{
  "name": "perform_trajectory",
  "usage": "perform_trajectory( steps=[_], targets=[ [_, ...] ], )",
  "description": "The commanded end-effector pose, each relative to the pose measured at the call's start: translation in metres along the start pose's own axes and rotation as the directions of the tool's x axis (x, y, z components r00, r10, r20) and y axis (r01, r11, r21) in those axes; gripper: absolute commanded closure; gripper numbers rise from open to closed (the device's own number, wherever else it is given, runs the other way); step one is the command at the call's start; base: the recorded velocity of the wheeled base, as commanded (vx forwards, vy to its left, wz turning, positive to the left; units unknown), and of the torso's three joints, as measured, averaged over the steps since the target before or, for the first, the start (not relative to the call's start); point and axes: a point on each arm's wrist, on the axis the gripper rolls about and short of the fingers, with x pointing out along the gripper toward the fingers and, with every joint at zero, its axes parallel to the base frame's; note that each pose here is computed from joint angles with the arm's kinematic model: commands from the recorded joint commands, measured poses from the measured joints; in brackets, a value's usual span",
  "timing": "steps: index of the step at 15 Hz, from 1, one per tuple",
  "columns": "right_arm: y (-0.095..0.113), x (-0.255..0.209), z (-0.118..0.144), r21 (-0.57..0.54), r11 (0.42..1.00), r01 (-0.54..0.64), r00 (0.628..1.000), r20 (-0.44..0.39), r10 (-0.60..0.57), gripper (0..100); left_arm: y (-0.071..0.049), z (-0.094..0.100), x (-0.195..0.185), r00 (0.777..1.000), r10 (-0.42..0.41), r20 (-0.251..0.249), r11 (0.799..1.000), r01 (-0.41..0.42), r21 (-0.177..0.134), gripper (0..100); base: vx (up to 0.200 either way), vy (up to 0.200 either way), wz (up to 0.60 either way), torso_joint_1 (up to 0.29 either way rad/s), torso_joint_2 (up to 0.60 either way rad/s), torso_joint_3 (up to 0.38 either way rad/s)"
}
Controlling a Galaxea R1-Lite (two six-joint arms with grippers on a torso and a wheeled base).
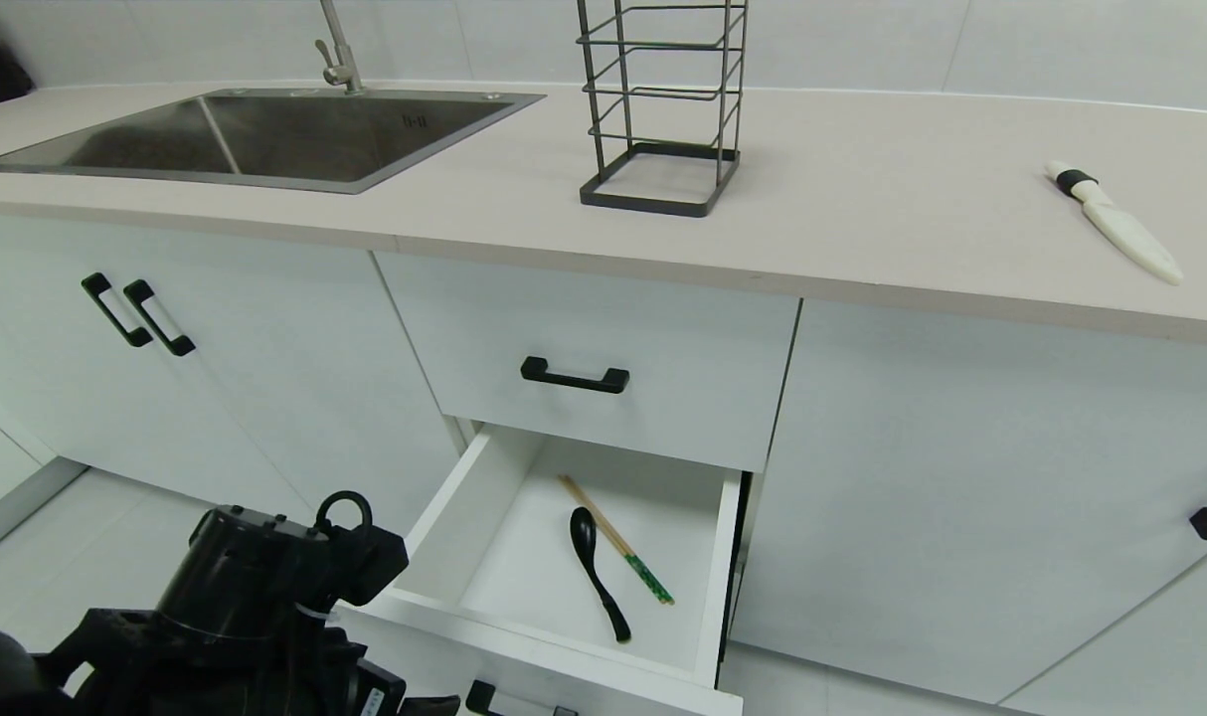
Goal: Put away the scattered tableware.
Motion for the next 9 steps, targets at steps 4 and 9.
perform_trajectory(
  steps=[4,9],
  targets=[
    [0.000,0.000,0.000,0.000,1.000,0.000,1.000,-0.002,0.000,0,0.004,0.011,0.010,1.000,0.013,0.002,1.000,-0.013,-0.019,0,0.000,0.000,0.00,0.000,0.00,0.000],
    [0.000,0.000,0.000,0.001,1.000,0.000,1.000,-0.002,0.000,0,0.005,0.025,0.015,1.000,0.017,0.025,1.000,-0.017,-0.024,0,0.000,0.000,0.00,0.000,0.00,0.000]
  ],
)
